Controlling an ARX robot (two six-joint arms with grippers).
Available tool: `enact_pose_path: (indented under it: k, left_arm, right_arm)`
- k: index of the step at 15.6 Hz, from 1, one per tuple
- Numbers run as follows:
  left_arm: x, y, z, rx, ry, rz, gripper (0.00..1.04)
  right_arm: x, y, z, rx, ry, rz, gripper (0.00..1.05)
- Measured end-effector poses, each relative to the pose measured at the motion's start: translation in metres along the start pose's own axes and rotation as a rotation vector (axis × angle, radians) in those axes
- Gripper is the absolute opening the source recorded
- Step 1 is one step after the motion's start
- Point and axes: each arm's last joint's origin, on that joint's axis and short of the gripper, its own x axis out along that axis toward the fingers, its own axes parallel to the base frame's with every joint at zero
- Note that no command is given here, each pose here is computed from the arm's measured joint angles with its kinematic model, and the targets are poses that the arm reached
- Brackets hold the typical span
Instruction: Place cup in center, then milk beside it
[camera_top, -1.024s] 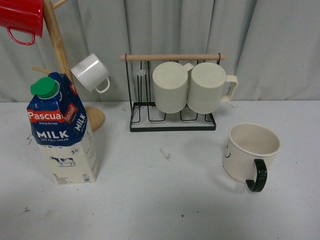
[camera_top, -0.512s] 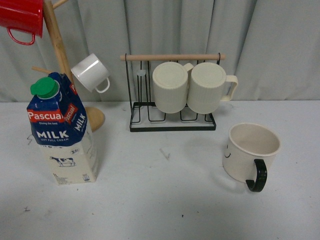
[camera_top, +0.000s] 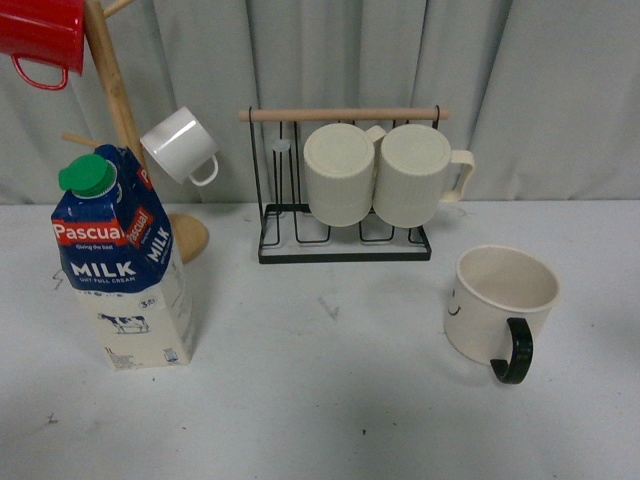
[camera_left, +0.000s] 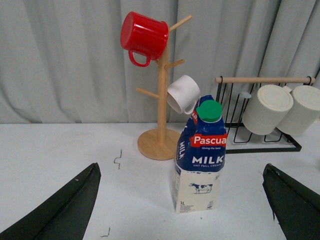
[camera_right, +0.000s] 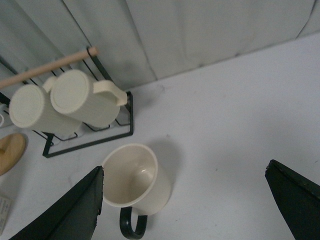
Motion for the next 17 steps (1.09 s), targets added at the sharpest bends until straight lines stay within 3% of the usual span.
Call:
enact_pose_path:
  k: [3, 5, 9, 14, 15, 17]
  left_arm:
    - [0.000, 0.000, 0.000, 0.000, 0.000, 0.000, 0.98]
    - [0.000, 0.000, 0.000, 0.000, 0.000, 0.000, 0.98]
    - [0.000, 0.000, 0.000, 0.000, 0.000, 0.000, 0.98]
    - [0.000, 0.000, 0.000, 0.000, 0.000, 0.000, 0.98]
    - [0.000, 0.000, 0.000, 0.000, 0.000, 0.000, 0.98]
    - [0.000, 0.000, 0.000, 0.000, 0.000, 0.000, 0.98]
  right_arm:
    - [0.090, 0.039, -0.011, 0.095, 0.332, -0.009, 0.98]
    - [0.128, 0.055, -0.020, 0.122, 0.457, -0.045, 0.98]
    - [0.172, 0.044, -0.039, 0.141, 0.556, -0.185, 0.98]
    - [0.187, 0.038, -0.056, 0.141, 0.601, -0.216, 0.98]
    - [0.188, 0.039, -0.060, 0.134, 0.605, -0.224, 0.94]
    - [0.189, 0.038, -0.061, 0.131, 0.600, -0.230, 0.66]
